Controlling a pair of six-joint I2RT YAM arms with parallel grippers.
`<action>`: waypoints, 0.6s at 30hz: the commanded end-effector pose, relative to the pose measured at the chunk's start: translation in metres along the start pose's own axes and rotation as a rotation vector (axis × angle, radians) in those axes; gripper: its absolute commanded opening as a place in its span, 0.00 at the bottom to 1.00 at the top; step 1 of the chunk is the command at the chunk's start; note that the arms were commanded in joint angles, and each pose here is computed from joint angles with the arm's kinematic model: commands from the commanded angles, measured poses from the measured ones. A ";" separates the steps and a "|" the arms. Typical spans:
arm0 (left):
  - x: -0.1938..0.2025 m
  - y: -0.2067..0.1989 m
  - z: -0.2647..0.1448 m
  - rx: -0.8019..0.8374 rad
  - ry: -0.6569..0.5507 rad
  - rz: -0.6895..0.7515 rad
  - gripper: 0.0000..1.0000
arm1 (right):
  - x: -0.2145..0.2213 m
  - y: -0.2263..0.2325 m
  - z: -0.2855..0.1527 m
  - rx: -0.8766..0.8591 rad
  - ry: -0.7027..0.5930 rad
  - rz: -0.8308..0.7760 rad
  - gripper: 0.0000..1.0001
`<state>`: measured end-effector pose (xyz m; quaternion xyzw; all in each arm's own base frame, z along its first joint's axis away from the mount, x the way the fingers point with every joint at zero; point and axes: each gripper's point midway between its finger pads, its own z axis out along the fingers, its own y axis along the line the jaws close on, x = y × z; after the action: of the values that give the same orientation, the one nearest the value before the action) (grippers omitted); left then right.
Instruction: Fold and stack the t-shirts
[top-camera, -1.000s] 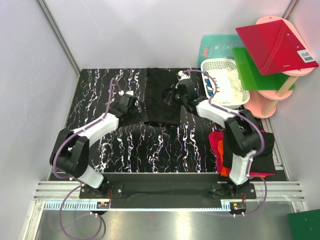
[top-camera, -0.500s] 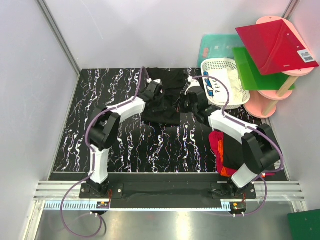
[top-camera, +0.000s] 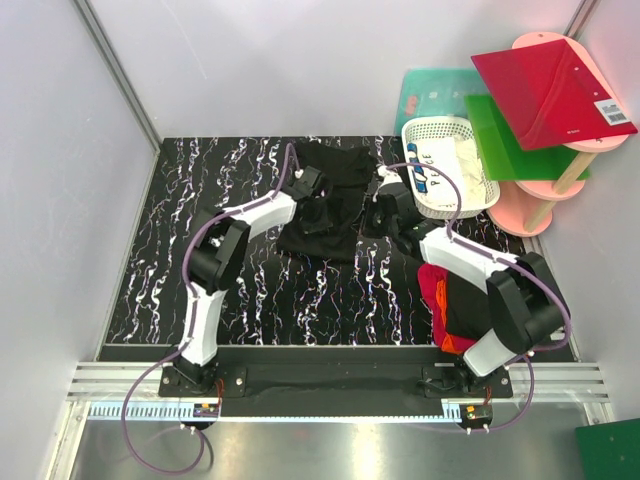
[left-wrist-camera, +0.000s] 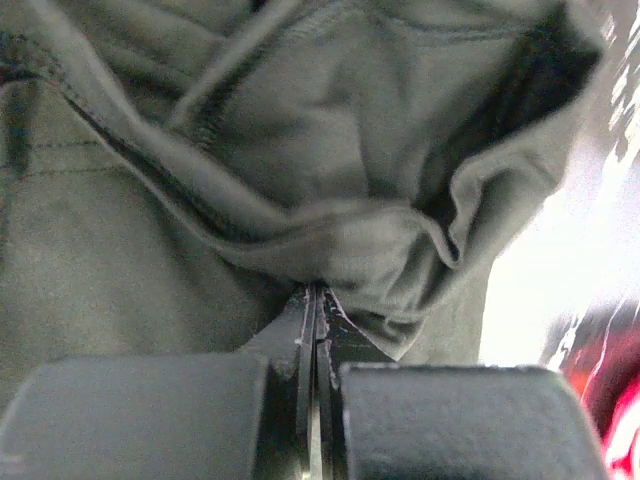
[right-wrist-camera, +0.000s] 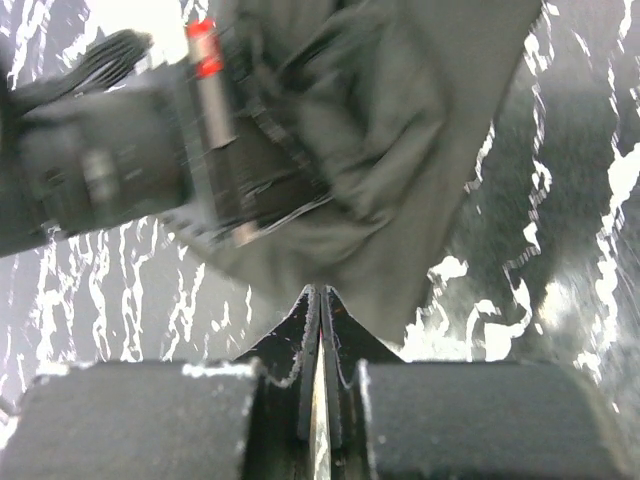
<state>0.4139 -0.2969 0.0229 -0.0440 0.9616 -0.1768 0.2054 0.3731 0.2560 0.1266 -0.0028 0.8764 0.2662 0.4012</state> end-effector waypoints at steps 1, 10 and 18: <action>0.069 0.017 -0.017 -0.003 0.143 -0.011 0.00 | -0.002 -0.004 -0.023 0.020 -0.015 -0.001 0.08; 0.181 -0.014 -0.015 0.094 0.269 0.022 0.00 | 0.029 -0.018 -0.037 0.050 0.064 0.025 0.35; 0.262 -0.026 -0.024 0.079 0.380 0.089 0.00 | 0.037 -0.023 -0.050 0.065 0.076 0.026 0.43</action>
<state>0.2343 -0.3992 0.0186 0.0388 0.9419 -0.3066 0.1313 0.3216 0.2195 0.0945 0.0119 0.9106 0.2266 0.3453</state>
